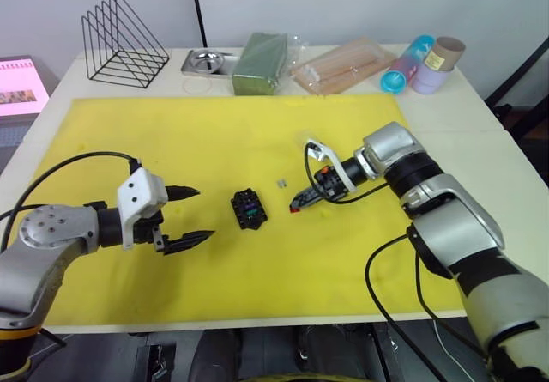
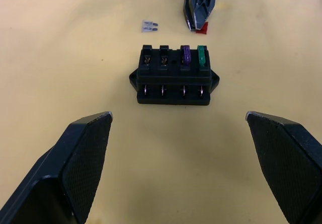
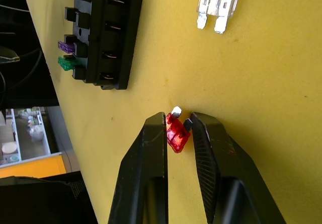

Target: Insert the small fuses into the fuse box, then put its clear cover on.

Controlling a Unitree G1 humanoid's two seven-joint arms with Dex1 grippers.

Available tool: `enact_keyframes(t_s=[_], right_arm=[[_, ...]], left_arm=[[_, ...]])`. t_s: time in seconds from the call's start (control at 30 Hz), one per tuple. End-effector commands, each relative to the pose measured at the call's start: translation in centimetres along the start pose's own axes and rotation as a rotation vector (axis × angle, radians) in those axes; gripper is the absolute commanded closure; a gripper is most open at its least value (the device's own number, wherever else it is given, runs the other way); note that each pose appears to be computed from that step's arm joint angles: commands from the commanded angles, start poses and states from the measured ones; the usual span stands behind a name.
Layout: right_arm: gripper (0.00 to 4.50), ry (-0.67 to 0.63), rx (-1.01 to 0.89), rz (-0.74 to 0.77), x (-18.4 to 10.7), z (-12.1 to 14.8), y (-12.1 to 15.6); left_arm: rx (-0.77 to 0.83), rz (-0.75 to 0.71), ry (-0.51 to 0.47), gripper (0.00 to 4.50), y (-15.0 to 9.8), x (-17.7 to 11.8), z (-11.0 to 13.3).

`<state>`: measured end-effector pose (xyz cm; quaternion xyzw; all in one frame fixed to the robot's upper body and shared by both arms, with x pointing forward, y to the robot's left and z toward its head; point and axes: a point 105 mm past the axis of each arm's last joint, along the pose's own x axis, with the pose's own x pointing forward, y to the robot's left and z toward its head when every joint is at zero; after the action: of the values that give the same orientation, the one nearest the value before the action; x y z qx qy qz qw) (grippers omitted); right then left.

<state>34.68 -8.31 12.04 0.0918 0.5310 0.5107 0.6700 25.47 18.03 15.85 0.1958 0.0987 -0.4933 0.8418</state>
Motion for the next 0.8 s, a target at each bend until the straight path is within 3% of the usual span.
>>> enact_keyframes(t_s=[0.03,0.07,0.33,0.63,0.8], right_arm=[[4.28,-0.014,-0.036,0.009,-0.4,0.5,0.5],[4.45,-0.015,-0.036,0.012,-0.5,0.5,0.5],[4.45,-0.034,-0.001,0.013,-1.2,-0.1,0.4],[4.45,-0.177,0.213,0.048,-2.3,-1.4,1.1],[4.45,-0.290,0.226,0.043,-2.3,-1.9,0.6]], left_arm=[[0.036,0.015,-0.024,0.00,0.3,-0.1,0.8],[0.036,0.016,-0.024,0.00,0.3,-0.1,0.8],[0.037,0.019,-0.028,0.00,0.3,-0.1,0.9],[0.029,0.024,-0.034,0.00,0.1,0.0,0.9],[0.025,0.024,-0.036,0.00,0.0,0.0,0.8]])
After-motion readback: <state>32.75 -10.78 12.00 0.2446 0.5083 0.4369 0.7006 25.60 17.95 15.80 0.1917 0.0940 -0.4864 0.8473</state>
